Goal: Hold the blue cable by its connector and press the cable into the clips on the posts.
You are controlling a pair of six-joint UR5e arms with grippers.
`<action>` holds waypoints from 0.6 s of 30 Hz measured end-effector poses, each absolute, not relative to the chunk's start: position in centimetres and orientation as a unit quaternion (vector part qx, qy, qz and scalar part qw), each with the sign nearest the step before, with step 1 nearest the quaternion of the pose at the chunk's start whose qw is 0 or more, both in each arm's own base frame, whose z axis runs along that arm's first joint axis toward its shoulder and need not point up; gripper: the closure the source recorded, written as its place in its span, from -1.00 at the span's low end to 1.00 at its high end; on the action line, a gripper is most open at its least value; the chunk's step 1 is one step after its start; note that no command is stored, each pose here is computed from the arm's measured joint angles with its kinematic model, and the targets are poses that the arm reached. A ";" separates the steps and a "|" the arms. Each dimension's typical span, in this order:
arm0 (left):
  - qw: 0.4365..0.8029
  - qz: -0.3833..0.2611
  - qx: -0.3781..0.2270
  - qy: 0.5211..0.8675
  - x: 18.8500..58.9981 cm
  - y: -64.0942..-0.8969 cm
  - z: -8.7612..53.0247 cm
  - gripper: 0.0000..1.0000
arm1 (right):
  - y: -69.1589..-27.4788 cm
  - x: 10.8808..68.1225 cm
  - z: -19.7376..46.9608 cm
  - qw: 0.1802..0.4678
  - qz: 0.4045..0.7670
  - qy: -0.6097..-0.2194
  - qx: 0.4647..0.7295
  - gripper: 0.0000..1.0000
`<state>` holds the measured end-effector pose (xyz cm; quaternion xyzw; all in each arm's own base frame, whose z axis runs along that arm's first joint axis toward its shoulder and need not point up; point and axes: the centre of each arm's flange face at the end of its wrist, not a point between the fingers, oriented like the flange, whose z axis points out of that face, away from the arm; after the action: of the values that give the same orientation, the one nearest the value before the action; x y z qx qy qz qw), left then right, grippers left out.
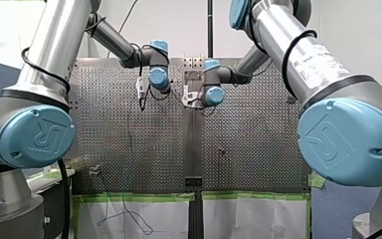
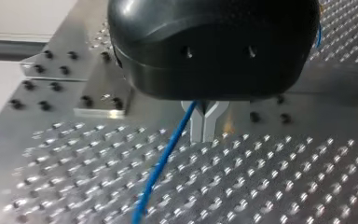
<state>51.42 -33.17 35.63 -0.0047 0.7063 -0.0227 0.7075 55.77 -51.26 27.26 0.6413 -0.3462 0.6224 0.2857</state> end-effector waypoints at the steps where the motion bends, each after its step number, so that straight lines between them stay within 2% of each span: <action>1: 0.706 -0.027 -0.006 0.707 51.3 -33.5 35.4 0.98 | -51.3 55.5 26.9 0.286 0.619 -0.349 0.643 1.00; 9: 0.696 -0.034 -0.004 0.717 50.6 -35.2 33.7 0.98 | -51.7 53.2 24.1 0.293 0.593 -0.369 0.653 1.00; 18: 0.671 -0.036 0.014 0.740 50.1 -37.5 28.6 0.98 | -51.1 51.4 21.8 0.303 0.566 -0.379 0.667 1.00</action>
<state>50.07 -37.45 28.59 0.0141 0.7402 -0.0358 0.6713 51.45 -51.13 21.80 0.6667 -0.3788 0.5658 0.3031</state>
